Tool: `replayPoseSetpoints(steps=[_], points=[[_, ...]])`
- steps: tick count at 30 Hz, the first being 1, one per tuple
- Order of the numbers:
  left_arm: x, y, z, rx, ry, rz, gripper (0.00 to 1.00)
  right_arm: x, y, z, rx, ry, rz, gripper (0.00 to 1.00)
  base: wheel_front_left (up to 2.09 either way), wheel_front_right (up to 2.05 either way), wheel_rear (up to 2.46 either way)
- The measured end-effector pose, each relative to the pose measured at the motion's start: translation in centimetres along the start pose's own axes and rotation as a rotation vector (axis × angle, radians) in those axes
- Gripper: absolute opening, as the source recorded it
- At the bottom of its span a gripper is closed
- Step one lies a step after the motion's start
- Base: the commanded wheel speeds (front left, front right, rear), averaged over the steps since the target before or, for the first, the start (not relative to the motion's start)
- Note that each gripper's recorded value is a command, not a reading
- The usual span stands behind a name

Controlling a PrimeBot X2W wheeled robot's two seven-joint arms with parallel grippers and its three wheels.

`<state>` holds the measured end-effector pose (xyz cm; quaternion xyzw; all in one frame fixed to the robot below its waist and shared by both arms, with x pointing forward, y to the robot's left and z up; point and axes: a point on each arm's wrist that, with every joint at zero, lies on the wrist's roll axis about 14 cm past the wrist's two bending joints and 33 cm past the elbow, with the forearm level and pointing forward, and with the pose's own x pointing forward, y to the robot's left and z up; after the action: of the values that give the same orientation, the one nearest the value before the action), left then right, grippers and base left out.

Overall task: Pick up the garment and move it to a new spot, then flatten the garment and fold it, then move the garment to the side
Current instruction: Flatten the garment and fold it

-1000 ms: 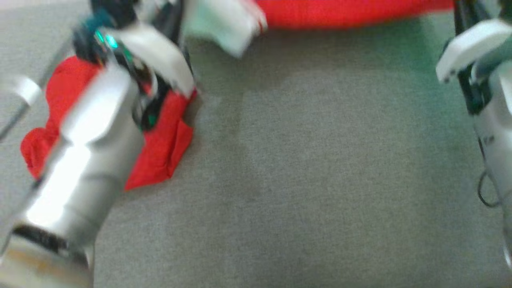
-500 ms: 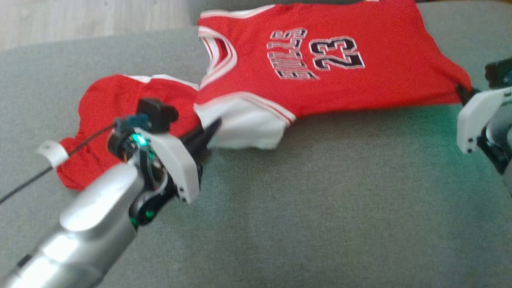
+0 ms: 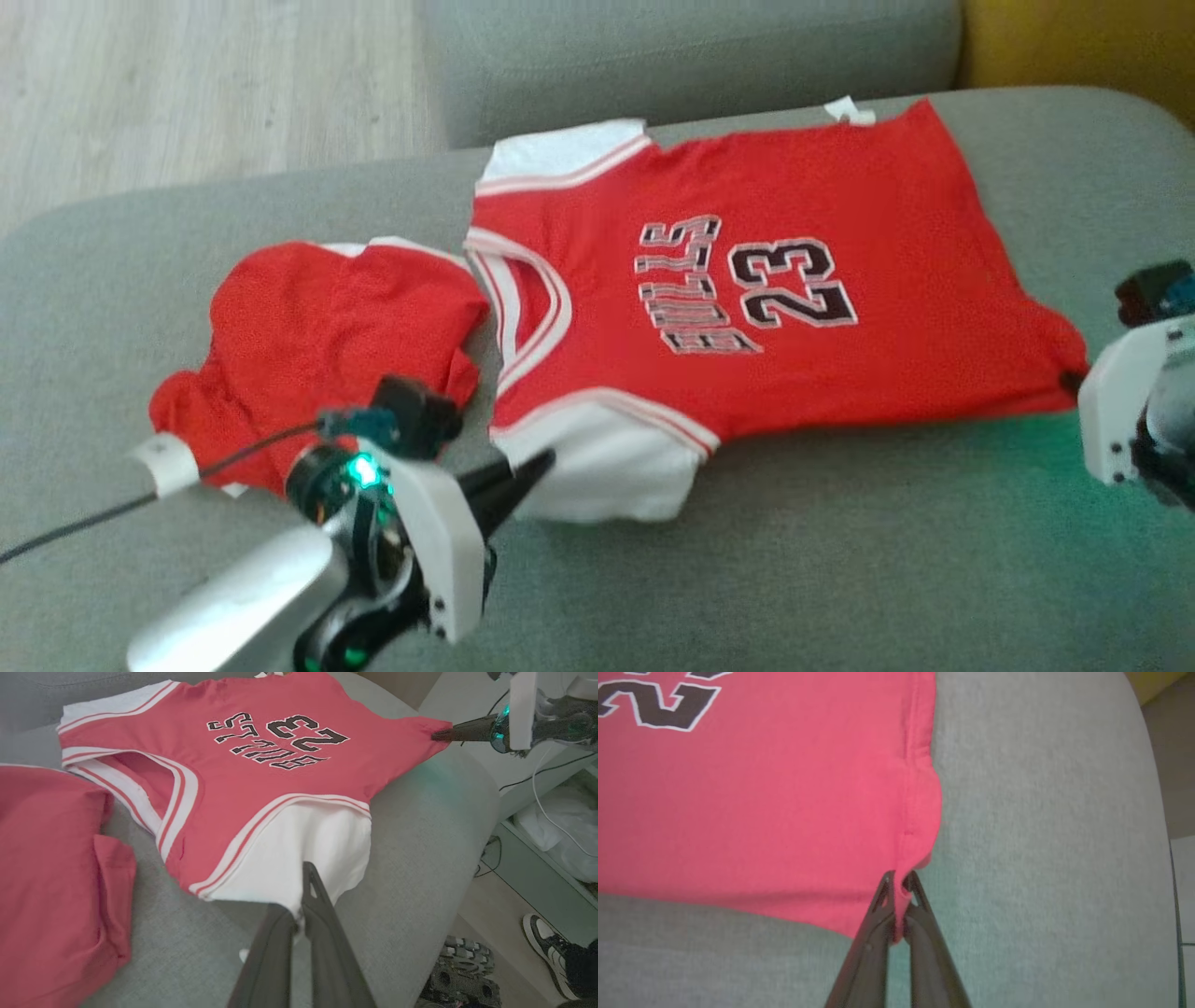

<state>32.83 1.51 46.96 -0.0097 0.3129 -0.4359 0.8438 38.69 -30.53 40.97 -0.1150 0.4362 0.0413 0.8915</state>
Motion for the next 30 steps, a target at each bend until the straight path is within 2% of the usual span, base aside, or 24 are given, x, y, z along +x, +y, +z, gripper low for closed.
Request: replayPoseSetpoints(steps=[7,11,17,30], points=[[-1.3,-3.4,-2.8,-0.003,0.093,-0.059,0.0,-2.2,1.0,-4.4,0.058,0.117,0.066,0.0,0.0,0.0,0.0],[-1.4,-3.9,-2.9,-0.009,0.1,-0.06,0.0,-2.9,1.0,-4.5,0.082,0.097,0.088,0.0,0.0,0.0,0.0],[-0.8,-2.4,-2.2,-0.035,0.09,-0.031,0.0,-2.5,0.6,-2.4,0.113,0.032,0.088,0.0,0.0,0.0,0.0],[2.3,4.7,2.3,-0.014,0.089,0.057,0.0,0.8,0.9,3.7,0.131,-0.079,0.065,0.0,0.0,0.0,0.0]])
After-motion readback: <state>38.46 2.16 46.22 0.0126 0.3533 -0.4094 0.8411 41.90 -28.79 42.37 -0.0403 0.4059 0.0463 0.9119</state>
